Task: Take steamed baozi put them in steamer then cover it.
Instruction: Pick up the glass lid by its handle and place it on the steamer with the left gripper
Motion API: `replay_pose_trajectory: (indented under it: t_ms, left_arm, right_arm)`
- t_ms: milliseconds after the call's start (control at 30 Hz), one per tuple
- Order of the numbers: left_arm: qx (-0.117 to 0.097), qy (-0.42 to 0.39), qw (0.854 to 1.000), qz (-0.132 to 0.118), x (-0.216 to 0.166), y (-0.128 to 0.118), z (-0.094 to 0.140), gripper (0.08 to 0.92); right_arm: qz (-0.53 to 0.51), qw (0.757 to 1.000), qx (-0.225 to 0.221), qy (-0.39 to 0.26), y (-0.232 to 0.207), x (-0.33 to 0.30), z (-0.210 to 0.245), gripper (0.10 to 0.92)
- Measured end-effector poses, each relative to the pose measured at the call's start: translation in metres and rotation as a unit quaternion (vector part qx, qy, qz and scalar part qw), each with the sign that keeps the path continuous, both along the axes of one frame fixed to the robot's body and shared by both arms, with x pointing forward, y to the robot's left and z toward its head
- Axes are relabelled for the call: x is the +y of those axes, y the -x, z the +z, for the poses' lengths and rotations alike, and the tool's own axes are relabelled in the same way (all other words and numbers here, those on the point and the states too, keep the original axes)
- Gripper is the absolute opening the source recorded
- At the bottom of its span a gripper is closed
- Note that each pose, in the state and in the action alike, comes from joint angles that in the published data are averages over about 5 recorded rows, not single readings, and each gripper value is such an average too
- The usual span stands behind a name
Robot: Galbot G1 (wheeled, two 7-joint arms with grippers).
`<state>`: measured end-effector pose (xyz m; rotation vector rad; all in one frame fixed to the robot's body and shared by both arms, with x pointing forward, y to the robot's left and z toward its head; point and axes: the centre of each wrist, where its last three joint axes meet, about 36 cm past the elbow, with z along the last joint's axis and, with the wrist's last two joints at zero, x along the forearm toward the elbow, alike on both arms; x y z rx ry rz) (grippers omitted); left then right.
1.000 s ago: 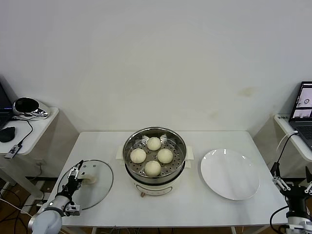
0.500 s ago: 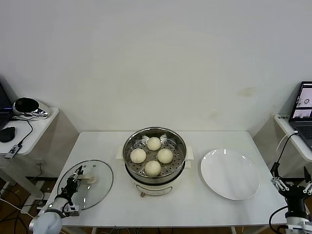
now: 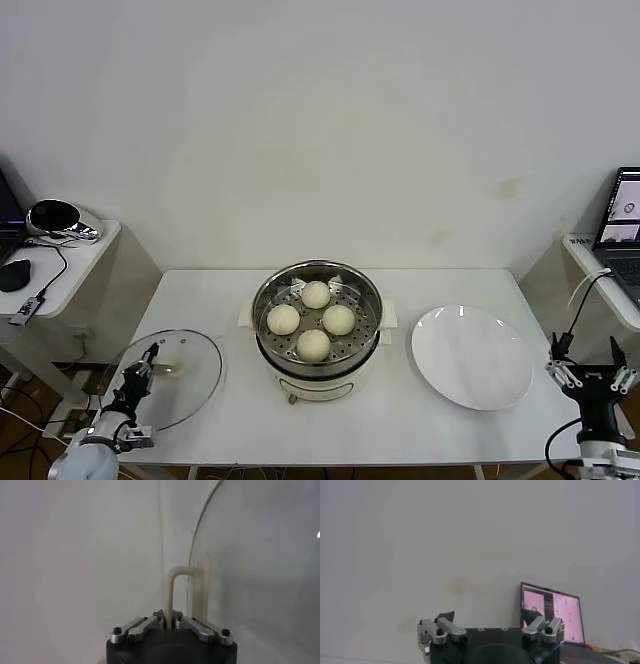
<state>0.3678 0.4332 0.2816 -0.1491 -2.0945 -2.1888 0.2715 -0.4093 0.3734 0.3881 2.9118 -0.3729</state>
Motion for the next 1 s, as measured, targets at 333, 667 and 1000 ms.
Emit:
replay_pose_trajectory:
  t_ms: [333, 667, 1000]
  left_arm:
    - [-0.054, 0.001, 0.997, 0.057, -0.014, 0.011, 0.063, 0.151]
    - [-0.106, 0.038, 0.99, 0.087, -0.065, 0.0, 0.149, 0.151]
    - [-0.097, 0.081, 0.991, 0.054, -0.143, -0.021, 0.175, 0.151]
  right_arm:
    - [0.018, 1.0, 0.001, 0.003, -0.002, 0.009, 0.0, 0.823]
    - [0.031, 0.999, 0.005, 0.002, 0.0, 0.025, -0.006, 0.823]
    - [0.022, 1.0, 0.013, -0.001, -0.003, 0.044, -0.019, 0.823]
